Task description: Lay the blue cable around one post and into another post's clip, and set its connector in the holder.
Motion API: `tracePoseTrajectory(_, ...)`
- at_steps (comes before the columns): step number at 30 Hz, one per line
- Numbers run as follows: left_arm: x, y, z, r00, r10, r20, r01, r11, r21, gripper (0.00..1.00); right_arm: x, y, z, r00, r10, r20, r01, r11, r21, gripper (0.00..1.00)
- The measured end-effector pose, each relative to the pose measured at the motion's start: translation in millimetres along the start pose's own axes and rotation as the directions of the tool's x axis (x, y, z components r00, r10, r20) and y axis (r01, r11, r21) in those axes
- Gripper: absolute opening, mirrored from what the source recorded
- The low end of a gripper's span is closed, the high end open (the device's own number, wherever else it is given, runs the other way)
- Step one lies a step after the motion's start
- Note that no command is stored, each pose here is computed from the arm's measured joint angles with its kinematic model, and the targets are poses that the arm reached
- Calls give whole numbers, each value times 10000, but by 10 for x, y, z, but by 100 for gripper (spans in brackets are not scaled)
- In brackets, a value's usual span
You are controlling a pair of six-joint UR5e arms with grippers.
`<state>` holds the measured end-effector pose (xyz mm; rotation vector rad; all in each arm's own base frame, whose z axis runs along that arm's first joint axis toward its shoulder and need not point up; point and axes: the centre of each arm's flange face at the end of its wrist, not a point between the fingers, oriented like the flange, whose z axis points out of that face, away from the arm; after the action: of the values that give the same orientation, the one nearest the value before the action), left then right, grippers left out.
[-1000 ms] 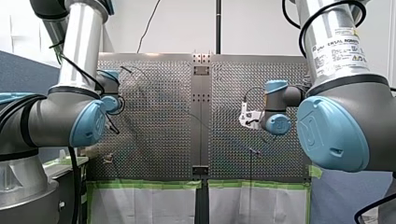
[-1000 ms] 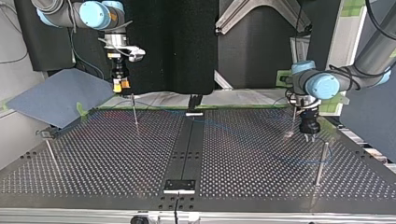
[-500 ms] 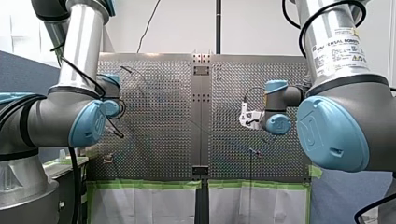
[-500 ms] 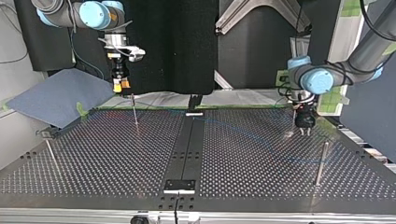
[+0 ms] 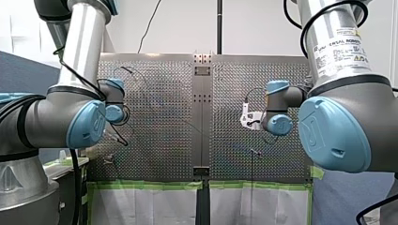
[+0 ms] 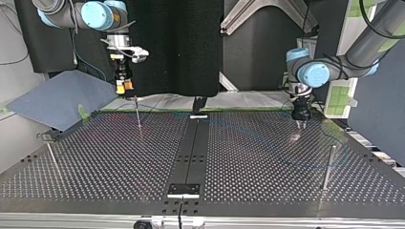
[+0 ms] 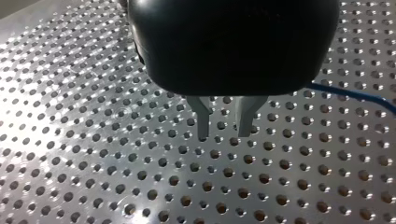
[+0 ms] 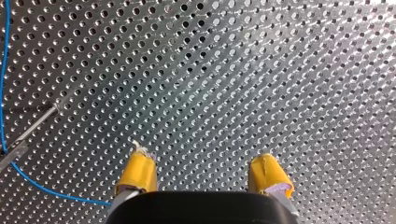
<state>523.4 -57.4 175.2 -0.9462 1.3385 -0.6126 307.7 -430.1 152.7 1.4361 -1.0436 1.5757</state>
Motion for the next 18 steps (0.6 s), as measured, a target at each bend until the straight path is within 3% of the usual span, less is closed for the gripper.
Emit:
tracePoseTrajectory(11, 157, 154, -250, 9981, 589, -179, -595, 9976, -360, 100, -6, -6, -7, 10000, 4, 53, -4, 10000, 9, 100)
tracePoseTrajectory(18, 330, 202, -286, 9959, 699, -580, -703, 9975, -54, 100, -7, -16, -11, 10000, 18, 71, -18, 10000, 26, 100)
